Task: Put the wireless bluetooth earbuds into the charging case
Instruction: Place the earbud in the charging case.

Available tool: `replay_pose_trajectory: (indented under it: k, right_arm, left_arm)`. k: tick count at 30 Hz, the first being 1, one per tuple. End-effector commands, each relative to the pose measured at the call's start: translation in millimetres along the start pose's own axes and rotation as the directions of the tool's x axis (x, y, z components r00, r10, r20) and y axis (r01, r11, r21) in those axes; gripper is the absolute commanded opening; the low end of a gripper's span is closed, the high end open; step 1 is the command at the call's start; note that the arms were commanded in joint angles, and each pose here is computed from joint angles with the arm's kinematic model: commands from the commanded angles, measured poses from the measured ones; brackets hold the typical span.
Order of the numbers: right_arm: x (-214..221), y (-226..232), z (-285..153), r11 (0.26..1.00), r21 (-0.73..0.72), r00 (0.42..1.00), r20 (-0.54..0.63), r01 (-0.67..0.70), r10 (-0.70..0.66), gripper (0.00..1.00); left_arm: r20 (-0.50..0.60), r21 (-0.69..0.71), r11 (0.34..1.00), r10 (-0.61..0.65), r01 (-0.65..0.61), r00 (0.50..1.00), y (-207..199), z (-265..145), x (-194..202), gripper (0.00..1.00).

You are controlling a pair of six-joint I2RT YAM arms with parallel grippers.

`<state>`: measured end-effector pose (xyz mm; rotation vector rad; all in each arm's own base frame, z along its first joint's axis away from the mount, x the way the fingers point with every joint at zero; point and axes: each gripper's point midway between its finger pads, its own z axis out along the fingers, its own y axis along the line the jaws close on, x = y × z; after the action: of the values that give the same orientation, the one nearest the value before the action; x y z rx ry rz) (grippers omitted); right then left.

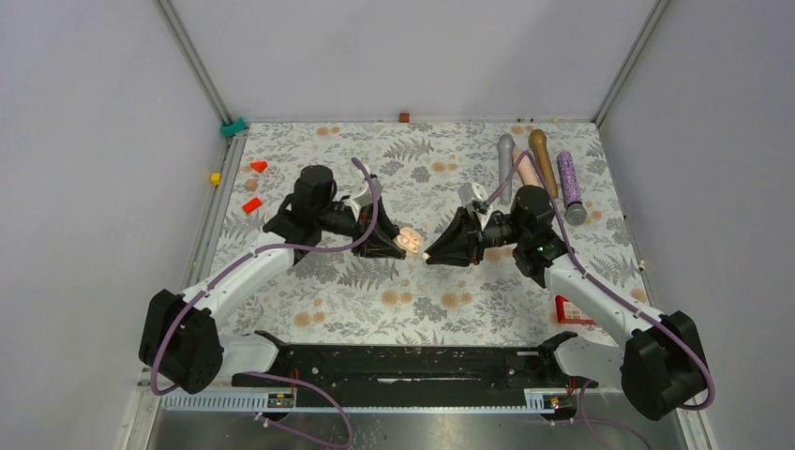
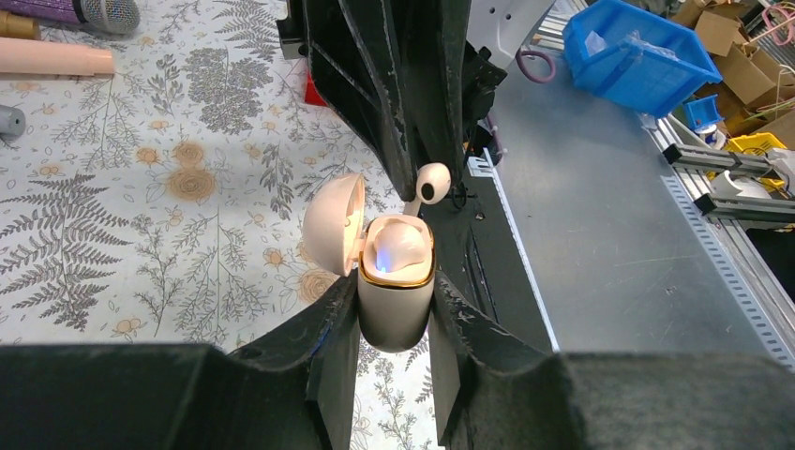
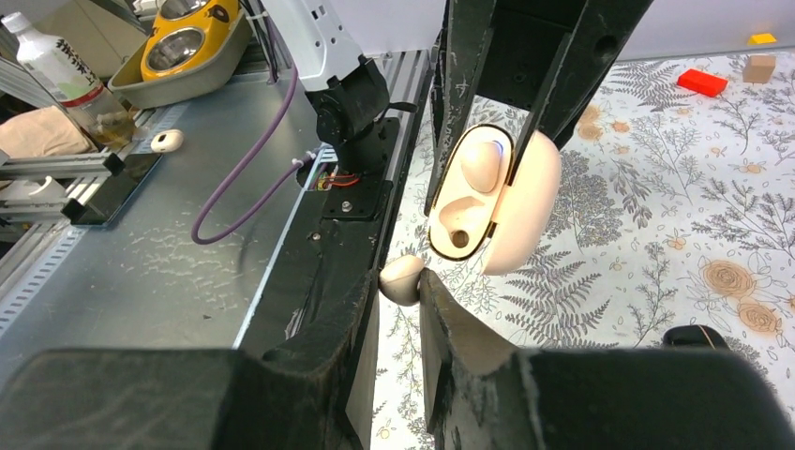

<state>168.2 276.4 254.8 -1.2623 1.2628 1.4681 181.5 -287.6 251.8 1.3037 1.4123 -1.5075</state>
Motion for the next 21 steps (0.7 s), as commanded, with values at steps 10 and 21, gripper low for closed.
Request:
replay_pose_trajectory:
  k: [10,21]
  right_arm:
    - [-30,18,3,0.993,-0.037,0.993,0.035,0.114,-0.113,0.24]
    - [-25,19,9,0.991,-0.044,0.992,0.027,0.125,-0.123,0.24]
  left_arm:
    - [0.002,0.128,0.980,0.155,-0.154,0.988,-19,1,12,0.00]
    - [-0.003,0.162,0.978,0.135,-0.132,0.991,-23,5,16,0.00]
